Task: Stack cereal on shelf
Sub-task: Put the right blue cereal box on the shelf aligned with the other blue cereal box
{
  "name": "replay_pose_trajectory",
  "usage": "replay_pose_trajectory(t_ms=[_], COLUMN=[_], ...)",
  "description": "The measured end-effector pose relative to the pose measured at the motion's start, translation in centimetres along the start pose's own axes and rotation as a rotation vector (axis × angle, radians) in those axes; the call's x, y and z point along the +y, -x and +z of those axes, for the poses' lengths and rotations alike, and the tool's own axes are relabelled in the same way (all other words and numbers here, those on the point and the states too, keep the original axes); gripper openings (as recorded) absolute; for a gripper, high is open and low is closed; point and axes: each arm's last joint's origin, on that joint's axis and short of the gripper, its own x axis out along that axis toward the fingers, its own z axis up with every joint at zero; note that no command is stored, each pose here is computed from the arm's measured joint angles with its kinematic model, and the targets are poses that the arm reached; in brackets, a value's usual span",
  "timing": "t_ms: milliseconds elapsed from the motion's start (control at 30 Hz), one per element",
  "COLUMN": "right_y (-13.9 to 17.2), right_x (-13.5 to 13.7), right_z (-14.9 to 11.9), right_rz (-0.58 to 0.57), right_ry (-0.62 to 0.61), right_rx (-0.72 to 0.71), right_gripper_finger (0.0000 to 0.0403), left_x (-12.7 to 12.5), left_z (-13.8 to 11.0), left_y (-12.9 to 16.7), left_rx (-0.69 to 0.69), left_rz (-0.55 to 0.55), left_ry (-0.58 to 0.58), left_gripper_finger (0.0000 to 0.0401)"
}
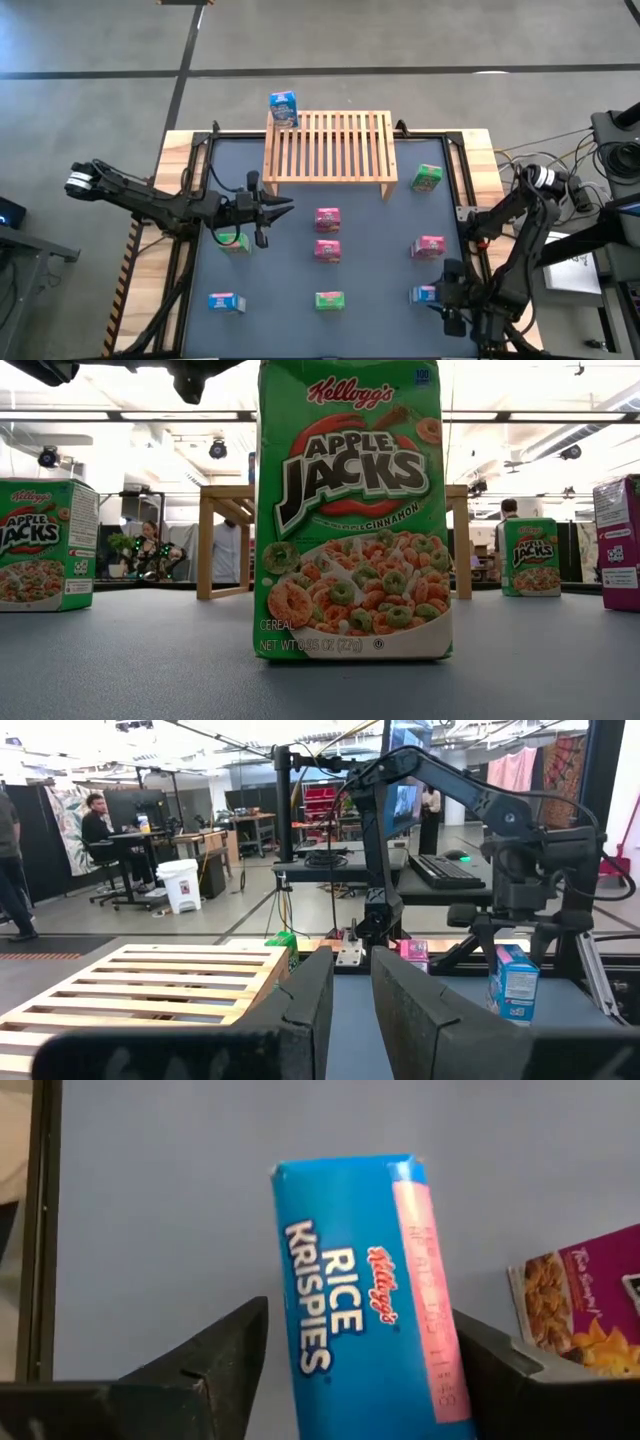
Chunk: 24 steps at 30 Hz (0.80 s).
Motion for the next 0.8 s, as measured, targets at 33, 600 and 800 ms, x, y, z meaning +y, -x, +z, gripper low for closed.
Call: replay_pose_trajectory(t_ms=[33,600,800], right_y=[0.0,1.3,2.7], right_x=[0.0,-0.6,-1.0], right_z=[0.0,0.6,1.8], right_rz=[0.000,0.054,0.083], right_ry=[0.001,-0.045,-0.041], right_rx=[0.002,-0.014,-0.116], right_gripper_finger=[0.0228,0.0123,0.0113], left_x=[0.0,0.0,0.0], left_z=[0.0,0.0,-0.1], left_y=[0.0,0.0,0.1], left_rx=[0.000,0.002,0.015], left_rz=[0.000,-0.004,-0.011], left_ry=[0.000,0.021,0.020], left_gripper_finger=[0.0056,0.0056,0.0056])
